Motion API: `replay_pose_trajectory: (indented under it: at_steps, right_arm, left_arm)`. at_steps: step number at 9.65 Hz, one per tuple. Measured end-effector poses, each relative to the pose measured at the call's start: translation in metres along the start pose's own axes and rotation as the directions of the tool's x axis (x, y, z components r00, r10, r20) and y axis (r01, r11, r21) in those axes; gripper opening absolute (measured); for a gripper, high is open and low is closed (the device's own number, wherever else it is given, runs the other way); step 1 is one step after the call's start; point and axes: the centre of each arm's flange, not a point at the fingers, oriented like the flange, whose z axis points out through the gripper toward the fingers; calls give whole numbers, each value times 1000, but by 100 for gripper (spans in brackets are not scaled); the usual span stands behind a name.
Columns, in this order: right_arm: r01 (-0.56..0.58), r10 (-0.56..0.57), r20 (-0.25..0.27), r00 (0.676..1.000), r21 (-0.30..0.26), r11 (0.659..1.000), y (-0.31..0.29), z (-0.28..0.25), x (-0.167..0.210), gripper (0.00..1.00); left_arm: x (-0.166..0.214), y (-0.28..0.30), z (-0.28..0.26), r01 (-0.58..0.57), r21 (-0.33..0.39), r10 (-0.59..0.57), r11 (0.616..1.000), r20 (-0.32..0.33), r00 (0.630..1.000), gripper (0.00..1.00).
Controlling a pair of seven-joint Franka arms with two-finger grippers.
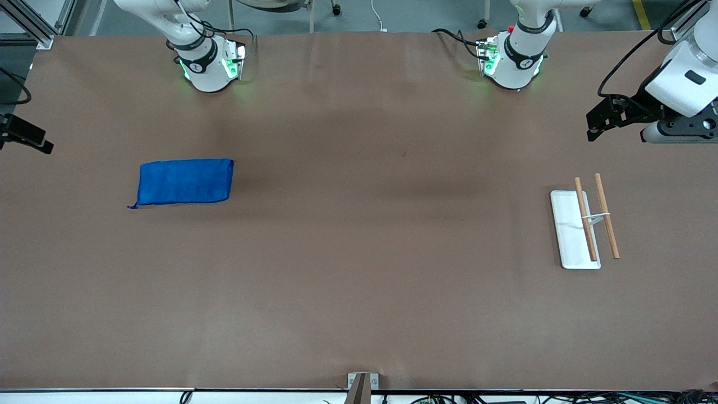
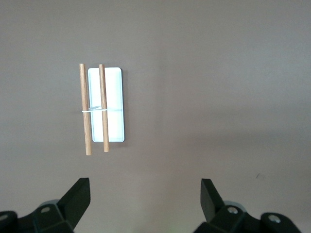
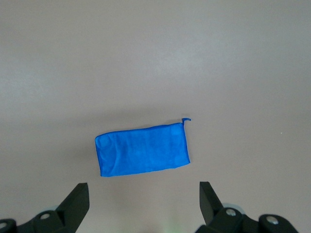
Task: Right arm passes towel to left arm to hang
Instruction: 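Reach the right gripper down to the blue towel's edge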
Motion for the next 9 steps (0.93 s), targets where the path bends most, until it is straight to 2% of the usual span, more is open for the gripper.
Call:
replay_pose_trajectory:
  at_steps: [3,5,9]
  right_arm:
    - [-7,7,28,1000,0,1000,4,82,12,100]
    - [-7,7,18,1000,1,1000,15,159,9,100]
    - [18,-19,-73,997,-8,1000,6,286,-26,99]
  left_arm:
    - [11,2,0,0,-34,1,999,20,1000,100]
    - [14,5,5,-4,-36,6,999,33,999,100]
    - [36,17,36,-24,-45,27,999,52,998,100]
